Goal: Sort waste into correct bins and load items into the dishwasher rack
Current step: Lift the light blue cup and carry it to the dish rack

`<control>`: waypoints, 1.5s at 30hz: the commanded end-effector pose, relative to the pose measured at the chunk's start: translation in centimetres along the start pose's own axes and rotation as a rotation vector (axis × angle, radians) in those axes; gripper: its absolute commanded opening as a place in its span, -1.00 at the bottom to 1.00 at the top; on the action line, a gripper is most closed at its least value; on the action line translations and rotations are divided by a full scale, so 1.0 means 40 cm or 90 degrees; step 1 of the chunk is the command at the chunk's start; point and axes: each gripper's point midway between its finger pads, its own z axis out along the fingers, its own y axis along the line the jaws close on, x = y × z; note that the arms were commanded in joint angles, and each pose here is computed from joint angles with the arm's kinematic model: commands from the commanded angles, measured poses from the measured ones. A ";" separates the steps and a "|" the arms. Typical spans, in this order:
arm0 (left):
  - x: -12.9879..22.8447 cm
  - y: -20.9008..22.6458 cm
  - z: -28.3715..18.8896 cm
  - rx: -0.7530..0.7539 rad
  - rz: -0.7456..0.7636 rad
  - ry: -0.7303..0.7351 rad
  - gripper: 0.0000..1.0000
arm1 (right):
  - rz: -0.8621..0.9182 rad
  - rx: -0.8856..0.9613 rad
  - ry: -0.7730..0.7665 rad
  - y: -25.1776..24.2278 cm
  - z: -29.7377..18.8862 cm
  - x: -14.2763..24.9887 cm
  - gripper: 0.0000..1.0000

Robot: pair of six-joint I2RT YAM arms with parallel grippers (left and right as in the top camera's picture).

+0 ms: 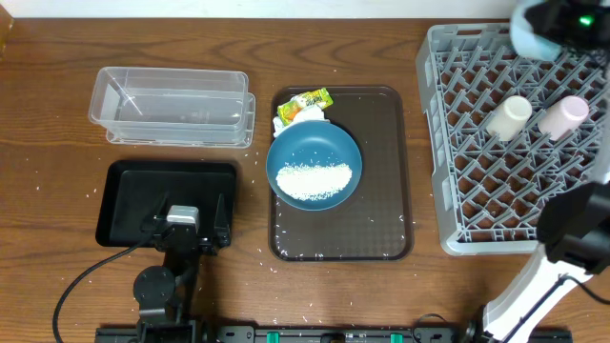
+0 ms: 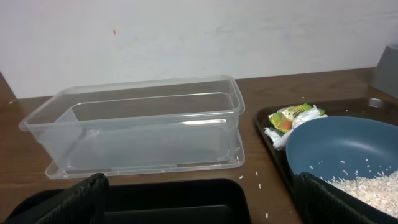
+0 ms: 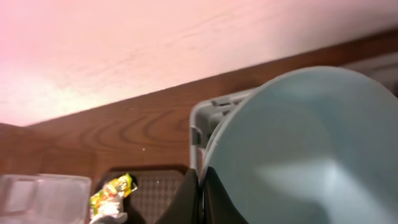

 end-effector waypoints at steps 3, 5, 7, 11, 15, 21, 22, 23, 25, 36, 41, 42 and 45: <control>0.041 -0.004 0.003 0.006 0.000 0.031 0.93 | 0.033 -0.208 0.026 -0.020 0.036 0.018 -0.98; 0.042 -0.004 0.003 0.006 -0.001 0.032 0.93 | 0.042 -0.260 0.018 -0.034 0.045 0.010 -0.98; 0.042 -0.004 0.003 0.006 -0.001 0.032 0.93 | 0.084 -0.278 0.016 -0.067 0.064 0.002 -0.98; 0.042 -0.004 0.003 0.006 -0.001 0.032 0.93 | 0.161 -0.279 0.012 -0.138 0.115 -0.006 -0.98; 0.042 -0.004 0.003 0.006 -0.001 0.032 0.93 | 0.193 -0.298 0.014 -0.170 0.141 -0.004 -0.98; 0.042 -0.004 0.003 0.006 -0.001 0.032 0.93 | 0.214 -0.316 0.016 -0.174 0.130 -0.011 -0.98; 0.042 -0.004 0.003 0.006 -0.001 0.032 0.93 | 0.215 -0.315 0.016 -0.175 0.129 -0.011 -0.98; 0.042 -0.004 0.003 0.006 -0.001 0.032 0.93 | 0.217 -0.315 0.016 -0.177 0.128 -0.011 -0.98; 0.042 -0.004 0.003 0.006 -0.001 0.032 0.93 | 0.236 -0.304 0.017 -0.187 0.128 -0.010 -0.98; 0.042 -0.004 0.003 0.006 -0.001 0.032 0.93 | 0.319 -0.253 0.022 -0.270 0.094 0.011 -0.97; 0.042 -0.004 0.003 0.006 -0.001 0.032 0.93 | 0.350 -0.127 0.013 -0.351 0.064 0.038 -0.96; 0.042 -0.004 0.003 0.006 -0.001 0.032 0.93 | 0.347 -0.102 0.013 -0.361 0.055 0.043 -0.95; 0.042 -0.004 0.003 0.006 -0.001 0.032 0.93 | 0.334 -0.050 0.003 -0.372 0.018 0.040 -0.91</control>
